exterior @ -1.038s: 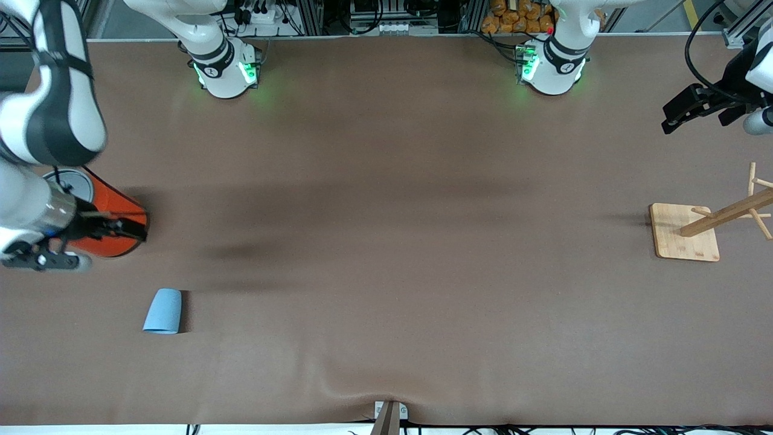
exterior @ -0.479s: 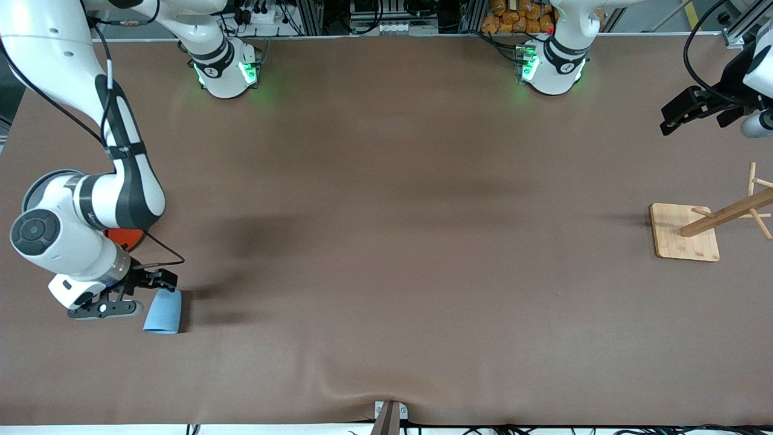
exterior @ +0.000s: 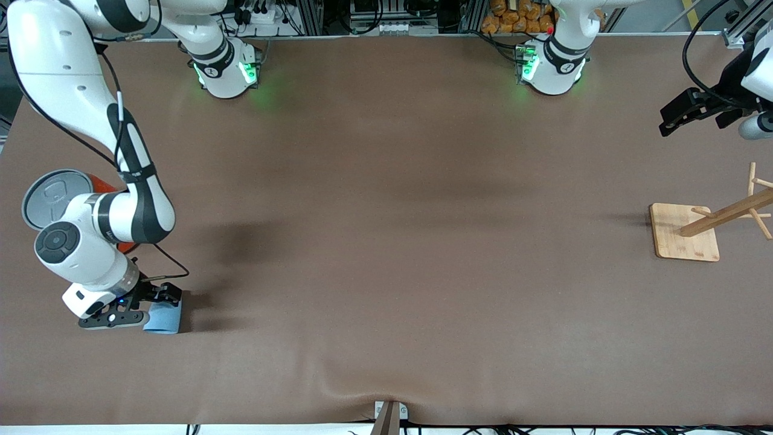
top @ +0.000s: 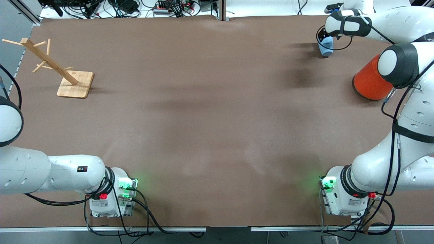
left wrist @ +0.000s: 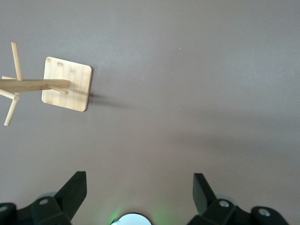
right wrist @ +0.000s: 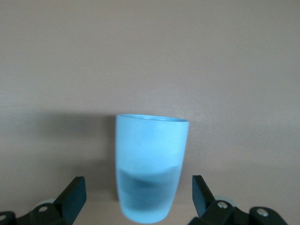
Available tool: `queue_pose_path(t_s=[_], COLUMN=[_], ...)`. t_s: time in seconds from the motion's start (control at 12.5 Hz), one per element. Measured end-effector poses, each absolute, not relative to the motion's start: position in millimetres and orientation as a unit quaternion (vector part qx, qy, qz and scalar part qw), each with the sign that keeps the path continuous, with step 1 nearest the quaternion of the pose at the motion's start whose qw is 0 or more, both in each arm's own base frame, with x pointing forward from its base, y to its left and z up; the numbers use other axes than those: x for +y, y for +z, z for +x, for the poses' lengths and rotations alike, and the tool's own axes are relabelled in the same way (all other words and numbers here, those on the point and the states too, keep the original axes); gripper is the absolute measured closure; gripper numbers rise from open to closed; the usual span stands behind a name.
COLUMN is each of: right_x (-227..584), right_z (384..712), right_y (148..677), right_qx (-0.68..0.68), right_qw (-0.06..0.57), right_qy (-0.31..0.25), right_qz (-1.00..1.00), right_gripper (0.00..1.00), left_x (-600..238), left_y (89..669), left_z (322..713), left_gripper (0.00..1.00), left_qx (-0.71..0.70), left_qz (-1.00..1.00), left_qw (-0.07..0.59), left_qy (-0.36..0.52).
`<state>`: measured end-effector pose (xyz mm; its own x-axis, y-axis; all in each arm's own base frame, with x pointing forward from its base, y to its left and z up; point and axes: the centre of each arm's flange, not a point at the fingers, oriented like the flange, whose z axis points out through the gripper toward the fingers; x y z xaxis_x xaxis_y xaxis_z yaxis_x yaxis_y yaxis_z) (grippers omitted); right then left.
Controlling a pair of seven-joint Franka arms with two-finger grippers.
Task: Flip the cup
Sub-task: 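Close the right gripper on the cup's base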
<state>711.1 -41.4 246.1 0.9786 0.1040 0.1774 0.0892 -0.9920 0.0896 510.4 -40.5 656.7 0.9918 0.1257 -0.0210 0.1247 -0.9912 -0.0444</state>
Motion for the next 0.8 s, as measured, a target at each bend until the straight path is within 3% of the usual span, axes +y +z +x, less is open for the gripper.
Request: queue_pose_path(t_s=[0.8], right_x=[-48], right_z=[710], right_y=[192], right_qx=[0.045], right_qw=[0.038], right_qy=[0.098], right_qz=[0.993], right_gripper=[0.0], left_x=[-36], left_y=[660], left_z=[510], left_gripper=[0.0], left_qx=[-0.067], left_qz=[-0.997], left_qw=[0.021], left_qy=[0.011])
